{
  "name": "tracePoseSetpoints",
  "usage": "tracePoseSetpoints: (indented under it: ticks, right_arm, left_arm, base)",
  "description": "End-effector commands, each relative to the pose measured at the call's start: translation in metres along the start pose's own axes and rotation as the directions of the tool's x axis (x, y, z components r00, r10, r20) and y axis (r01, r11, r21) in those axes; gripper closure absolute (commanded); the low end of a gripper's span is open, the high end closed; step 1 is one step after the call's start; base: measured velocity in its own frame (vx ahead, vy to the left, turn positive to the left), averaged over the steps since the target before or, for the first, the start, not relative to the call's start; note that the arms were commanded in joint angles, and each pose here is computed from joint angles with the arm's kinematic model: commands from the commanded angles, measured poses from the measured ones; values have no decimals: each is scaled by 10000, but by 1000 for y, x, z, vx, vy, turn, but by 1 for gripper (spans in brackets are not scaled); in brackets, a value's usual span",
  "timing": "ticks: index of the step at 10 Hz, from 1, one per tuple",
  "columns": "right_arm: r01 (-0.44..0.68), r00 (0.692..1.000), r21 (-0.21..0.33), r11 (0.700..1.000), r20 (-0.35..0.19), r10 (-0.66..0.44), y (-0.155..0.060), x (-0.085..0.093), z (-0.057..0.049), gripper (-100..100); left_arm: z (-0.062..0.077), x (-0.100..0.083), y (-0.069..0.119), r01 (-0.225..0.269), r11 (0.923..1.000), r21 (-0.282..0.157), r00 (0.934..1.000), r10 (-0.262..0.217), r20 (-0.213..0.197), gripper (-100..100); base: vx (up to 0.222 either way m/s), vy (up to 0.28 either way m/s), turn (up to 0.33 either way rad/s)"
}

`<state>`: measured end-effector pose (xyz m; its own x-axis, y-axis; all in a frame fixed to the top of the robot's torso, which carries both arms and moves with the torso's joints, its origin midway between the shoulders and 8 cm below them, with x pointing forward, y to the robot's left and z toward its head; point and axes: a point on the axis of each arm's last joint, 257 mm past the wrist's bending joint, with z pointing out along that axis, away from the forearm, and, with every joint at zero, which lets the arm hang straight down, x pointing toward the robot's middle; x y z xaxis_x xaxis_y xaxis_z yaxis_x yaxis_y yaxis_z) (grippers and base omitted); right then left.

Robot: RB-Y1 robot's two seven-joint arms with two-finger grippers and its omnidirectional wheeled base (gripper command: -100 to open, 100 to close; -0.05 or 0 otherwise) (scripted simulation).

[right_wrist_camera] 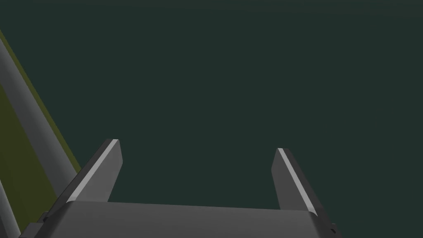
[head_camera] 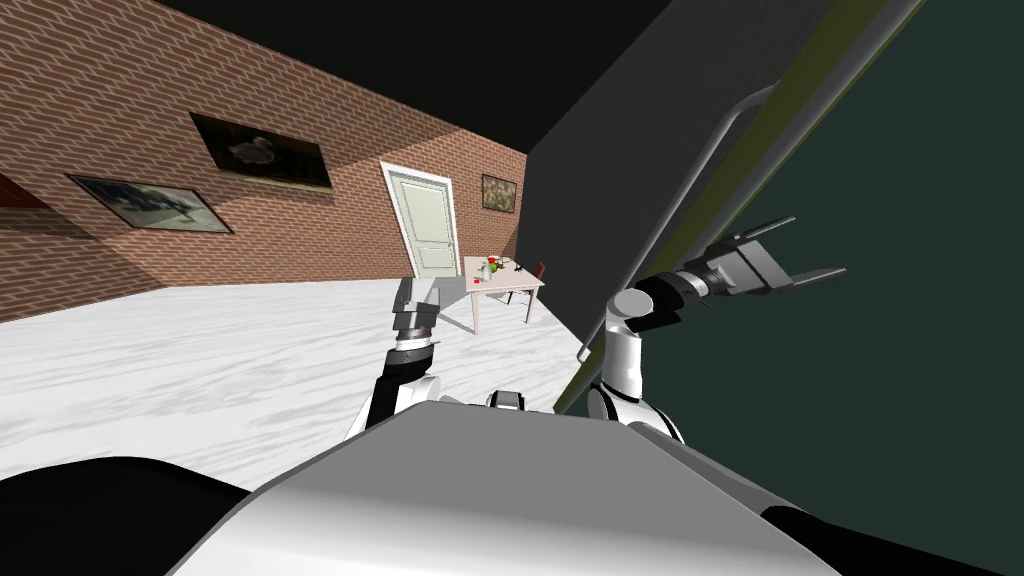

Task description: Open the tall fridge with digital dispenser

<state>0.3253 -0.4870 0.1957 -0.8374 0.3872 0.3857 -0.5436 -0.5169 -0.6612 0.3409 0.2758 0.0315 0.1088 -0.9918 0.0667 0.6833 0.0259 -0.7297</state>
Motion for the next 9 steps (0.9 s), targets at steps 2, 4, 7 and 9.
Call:
tracePoseSetpoints:
  ticks: [2, 4, 7, 9]
  right_arm:
    - [-727, 9957, -752, 9945, 526, 768, 10, -12, 0, -100]
    - [-1153, 9906, -1116, 9870, 606, 1226, 12, -11, 4, -100]
    - [-1561, 9836, -1463, 9768, 675, 1673, 15, -11, 7, -100]
    - [-1948, 9745, -1812, 9640, 759, 2112, 17, -12, 9, -100]
  left_arm:
    - [0, 0, 0, 0, 10000, 0, 10000, 0, 0, 0]
    - [0, 0, 0, 0, 10000, 0, 10000, 0, 0, 0]
    - [0, 0, 0, 0, 10000, 0, 10000, 0, 0, 0]
    - [0, 0, 0, 0, 10000, 0, 10000, 0, 0, 0]
  base:
    - [0, -16, 76]
    - [0, -10, 65]
    - [-6, -8, 56]
    - [-1, -18, 66]
